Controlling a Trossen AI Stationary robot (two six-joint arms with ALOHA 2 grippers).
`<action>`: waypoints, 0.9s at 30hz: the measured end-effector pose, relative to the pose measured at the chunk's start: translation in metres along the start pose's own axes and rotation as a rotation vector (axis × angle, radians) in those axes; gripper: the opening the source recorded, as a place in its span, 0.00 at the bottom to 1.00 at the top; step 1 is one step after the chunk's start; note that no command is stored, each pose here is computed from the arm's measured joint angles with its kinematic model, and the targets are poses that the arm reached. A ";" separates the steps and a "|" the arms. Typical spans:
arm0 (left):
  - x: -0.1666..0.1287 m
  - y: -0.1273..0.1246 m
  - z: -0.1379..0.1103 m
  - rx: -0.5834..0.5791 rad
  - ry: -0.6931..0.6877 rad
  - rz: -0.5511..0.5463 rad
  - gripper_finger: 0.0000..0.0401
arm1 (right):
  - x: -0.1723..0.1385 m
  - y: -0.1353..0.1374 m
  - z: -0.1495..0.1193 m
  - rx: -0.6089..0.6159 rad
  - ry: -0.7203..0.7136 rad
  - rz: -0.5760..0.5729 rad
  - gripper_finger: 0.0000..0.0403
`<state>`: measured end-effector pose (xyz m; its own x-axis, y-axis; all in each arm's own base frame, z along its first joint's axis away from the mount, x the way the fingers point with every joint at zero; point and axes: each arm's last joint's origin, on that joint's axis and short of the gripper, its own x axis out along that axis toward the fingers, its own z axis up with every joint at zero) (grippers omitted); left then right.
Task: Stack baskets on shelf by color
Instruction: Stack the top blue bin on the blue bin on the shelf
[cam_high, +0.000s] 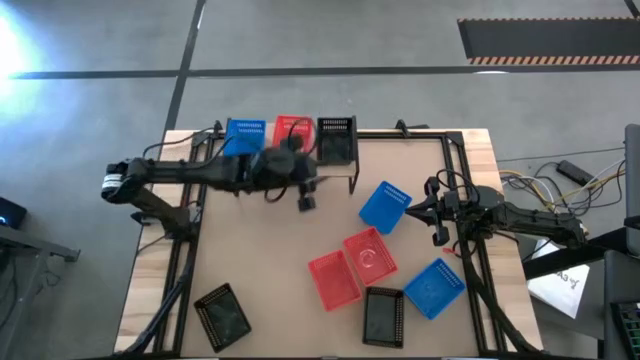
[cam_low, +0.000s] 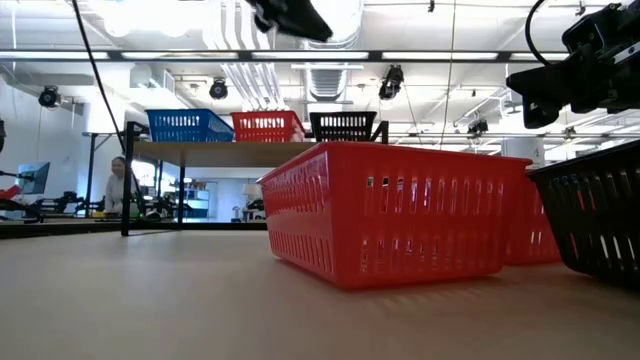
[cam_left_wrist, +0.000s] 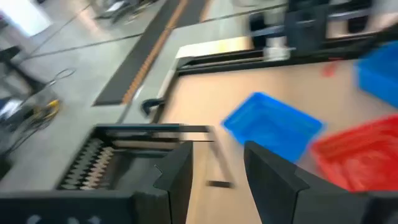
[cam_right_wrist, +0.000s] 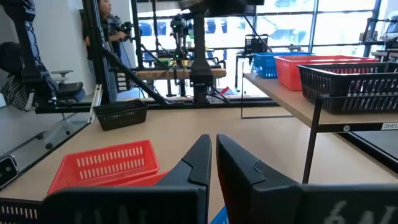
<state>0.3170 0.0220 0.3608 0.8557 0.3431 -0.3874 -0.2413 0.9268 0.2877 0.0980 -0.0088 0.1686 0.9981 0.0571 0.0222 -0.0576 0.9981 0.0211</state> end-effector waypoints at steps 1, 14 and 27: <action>-0.005 -0.008 -0.001 0.005 -0.001 -0.016 0.32 | 0.000 0.000 0.000 0.000 0.000 0.000 0.04; -0.074 -0.072 -0.051 -0.065 0.032 0.230 0.32 | 0.000 0.000 0.000 0.000 0.000 0.000 0.04; -0.064 -0.103 -0.130 -0.302 0.067 0.018 0.32 | 0.000 0.000 0.000 0.000 0.000 0.000 0.04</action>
<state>0.2274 -0.0753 0.2422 0.8206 0.3595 -0.4443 -0.3897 0.9206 0.0251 0.0980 -0.0089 0.1686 0.9981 0.0568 0.0222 -0.0573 0.9981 0.0211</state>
